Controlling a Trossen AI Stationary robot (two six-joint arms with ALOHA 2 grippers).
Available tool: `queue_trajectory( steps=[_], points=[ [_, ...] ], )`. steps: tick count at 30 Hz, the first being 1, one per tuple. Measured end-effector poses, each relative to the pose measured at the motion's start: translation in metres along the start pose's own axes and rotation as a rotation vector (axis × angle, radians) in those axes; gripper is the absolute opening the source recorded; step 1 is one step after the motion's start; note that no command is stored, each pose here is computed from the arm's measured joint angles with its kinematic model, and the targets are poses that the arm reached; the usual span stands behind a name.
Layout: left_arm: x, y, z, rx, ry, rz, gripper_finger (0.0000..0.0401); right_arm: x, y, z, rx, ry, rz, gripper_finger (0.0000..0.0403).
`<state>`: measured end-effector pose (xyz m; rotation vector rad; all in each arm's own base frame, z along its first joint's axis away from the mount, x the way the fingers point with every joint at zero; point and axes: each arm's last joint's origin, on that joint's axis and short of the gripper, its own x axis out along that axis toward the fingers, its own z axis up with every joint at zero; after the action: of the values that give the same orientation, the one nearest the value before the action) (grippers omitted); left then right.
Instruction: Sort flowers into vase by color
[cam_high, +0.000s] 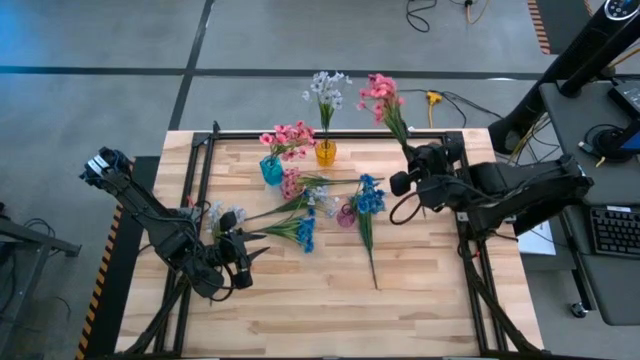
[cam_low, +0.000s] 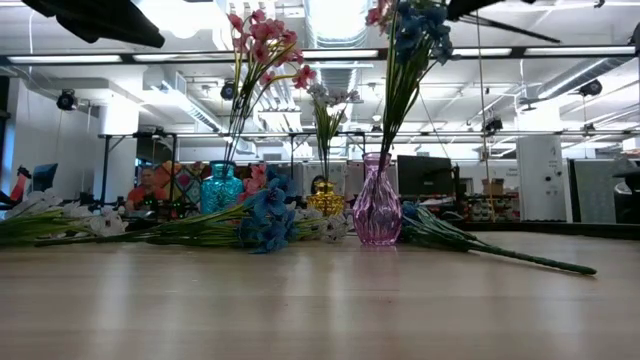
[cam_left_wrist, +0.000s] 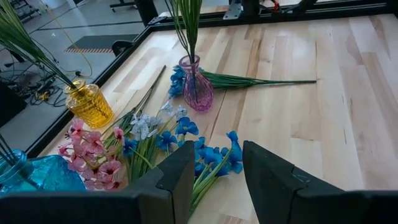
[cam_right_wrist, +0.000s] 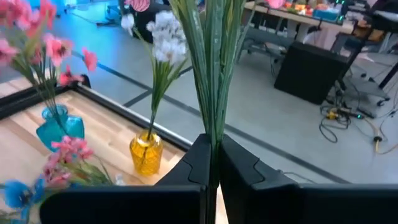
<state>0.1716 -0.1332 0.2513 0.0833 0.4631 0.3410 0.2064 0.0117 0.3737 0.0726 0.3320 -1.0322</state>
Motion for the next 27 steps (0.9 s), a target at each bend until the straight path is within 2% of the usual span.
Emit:
queue_trajectory(
  steps=[6,11,17,21,24,27],
  points=[
    [0.0,-0.004,0.006,-0.01,-0.038,-0.027,0.0119,-0.011,0.002,0.02,-0.037,-0.032,0.039,0.0013],
    [-0.002,-0.011,0.014,0.104,-0.096,-0.102,0.0119,-0.029,0.02,0.032,-0.104,-0.081,0.137,0.0013],
    [-0.001,-0.016,0.021,0.202,-0.194,-0.135,0.0119,-0.061,0.054,0.045,-0.181,-0.2,0.307,0.0013],
    [-0.002,-0.023,0.023,0.274,-0.279,-0.275,0.0119,-0.083,0.074,0.045,-0.22,-0.257,0.406,0.0013],
    [-0.004,-0.026,0.027,0.305,-0.417,-0.396,0.0119,-0.093,0.088,0.037,-0.247,-0.261,0.511,0.0013],
    [-0.005,-0.024,0.031,0.266,-0.556,-0.423,0.0119,-0.1,0.105,0.027,-0.246,-0.245,0.632,0.0013]
  ],
)
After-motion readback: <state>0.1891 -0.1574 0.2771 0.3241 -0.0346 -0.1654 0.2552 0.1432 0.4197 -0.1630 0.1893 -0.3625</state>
